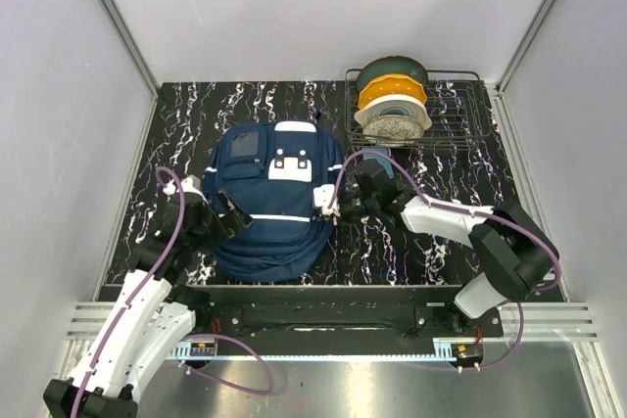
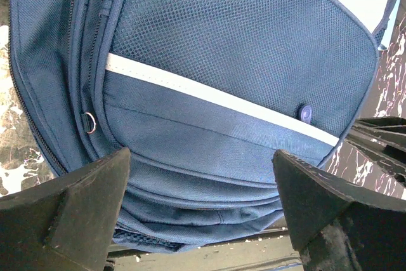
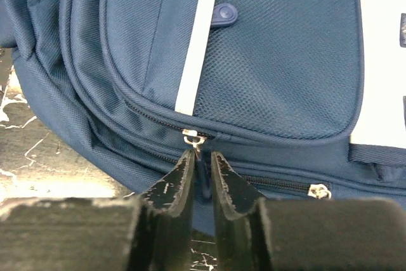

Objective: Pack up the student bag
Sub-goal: Zip the student bag at the center of the board.

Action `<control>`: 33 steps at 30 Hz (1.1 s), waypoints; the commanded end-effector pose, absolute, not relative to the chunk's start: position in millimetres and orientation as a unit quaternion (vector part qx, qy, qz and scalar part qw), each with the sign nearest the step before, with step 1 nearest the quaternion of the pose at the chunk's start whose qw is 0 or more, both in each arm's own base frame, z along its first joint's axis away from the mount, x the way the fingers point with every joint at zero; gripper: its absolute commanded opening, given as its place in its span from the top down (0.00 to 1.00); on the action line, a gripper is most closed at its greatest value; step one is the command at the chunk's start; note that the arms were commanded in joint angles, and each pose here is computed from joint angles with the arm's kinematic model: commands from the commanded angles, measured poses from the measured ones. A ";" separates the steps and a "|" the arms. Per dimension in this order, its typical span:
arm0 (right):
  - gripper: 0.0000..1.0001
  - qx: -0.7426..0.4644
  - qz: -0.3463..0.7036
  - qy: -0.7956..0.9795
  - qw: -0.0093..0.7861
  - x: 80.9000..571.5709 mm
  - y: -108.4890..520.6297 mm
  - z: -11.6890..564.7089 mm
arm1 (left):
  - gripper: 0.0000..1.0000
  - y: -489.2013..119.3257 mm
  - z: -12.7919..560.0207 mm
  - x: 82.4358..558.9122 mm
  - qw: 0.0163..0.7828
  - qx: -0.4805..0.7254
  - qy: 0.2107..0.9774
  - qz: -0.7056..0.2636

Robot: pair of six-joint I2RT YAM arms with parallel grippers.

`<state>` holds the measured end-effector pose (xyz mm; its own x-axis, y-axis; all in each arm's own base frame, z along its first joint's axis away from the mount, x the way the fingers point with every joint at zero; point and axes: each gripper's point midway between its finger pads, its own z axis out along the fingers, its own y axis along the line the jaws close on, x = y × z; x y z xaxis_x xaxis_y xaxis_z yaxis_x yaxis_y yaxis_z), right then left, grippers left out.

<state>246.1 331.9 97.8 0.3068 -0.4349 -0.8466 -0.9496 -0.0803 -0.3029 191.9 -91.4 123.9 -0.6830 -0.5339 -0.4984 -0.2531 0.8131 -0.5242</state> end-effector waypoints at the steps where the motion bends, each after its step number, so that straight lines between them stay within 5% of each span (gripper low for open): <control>1: 0.85 -0.683 0.292 0.517 0.425 238.3 334.9 88.4 | 0.01 -96.6 129.5 200.8 0.345 -0.215 0.884 -0.230; 4: 1.00 -0.681 0.291 0.520 0.424 236.0 335.1 89.2 | 0.01 -96.8 125.9 200.8 0.342 -0.218 0.885 -0.229; 16: 1.00 -0.637 0.310 0.535 0.461 197.8 358.5 140.2 | 0.01 -111.1 109.7 202.5 0.324 -0.220 0.881 -0.267; 33: 1.00 -0.559 0.244 0.654 0.447 176.2 399.8 116.4 | 0.01 -130.4 113.9 209.8 0.322 -0.208 0.866 -0.322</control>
<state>170.8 376.9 96.4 0.0846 -0.5714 -0.8163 -0.9722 0.1323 -0.1934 200.2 -107.2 89.8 -0.7086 -0.5577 -0.4323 -0.2536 0.7730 -0.5814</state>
